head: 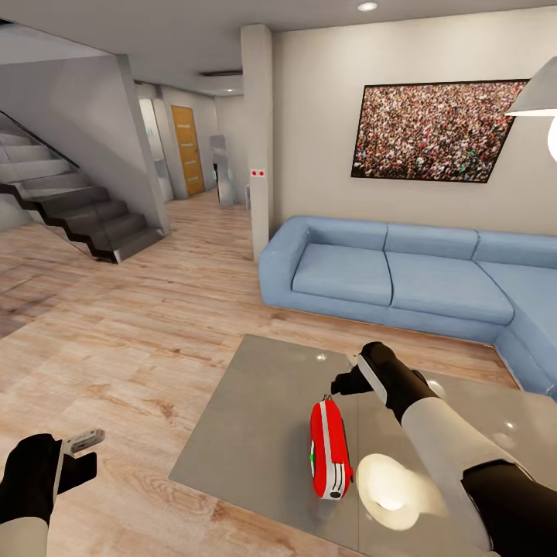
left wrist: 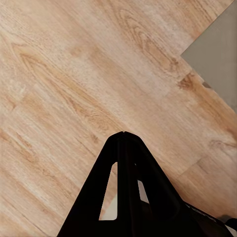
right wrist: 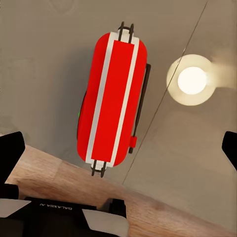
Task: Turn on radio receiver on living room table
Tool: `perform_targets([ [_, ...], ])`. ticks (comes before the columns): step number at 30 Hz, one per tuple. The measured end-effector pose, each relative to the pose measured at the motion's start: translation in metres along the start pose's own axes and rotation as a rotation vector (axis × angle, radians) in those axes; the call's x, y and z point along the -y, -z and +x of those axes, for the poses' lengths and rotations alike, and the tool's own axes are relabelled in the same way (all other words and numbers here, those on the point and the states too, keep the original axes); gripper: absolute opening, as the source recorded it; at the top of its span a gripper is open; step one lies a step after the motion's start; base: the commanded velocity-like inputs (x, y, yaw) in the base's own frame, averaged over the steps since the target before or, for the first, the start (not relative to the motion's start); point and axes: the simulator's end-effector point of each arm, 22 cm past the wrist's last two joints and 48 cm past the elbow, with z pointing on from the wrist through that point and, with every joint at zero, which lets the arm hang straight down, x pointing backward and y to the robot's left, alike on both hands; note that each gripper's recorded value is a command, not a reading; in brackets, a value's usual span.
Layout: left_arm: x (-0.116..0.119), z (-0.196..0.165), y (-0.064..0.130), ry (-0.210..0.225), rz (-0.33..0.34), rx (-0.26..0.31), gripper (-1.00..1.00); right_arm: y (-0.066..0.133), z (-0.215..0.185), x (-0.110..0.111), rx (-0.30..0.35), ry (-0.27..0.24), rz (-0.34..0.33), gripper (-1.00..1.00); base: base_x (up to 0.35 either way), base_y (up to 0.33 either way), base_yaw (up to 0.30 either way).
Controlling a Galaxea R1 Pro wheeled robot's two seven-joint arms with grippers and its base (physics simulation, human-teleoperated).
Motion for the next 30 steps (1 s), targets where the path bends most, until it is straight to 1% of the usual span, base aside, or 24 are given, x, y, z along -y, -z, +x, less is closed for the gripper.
perform_targets([
  [19,0.0019,0.0009,-0.0003,0.0,0.003,-0.001,-1.0,0.0,-0.0001,-0.0009,0.0,0.0,-0.002,1.0,0.0,0.0,0.0],
  [30,0.0068,0.0031,-0.0012,-0.002,0.009,-0.005,-1.0,0.0,0.0,-0.0011,0.0,0.001,-0.002,1.0,0.0,0.0,0.0],
])
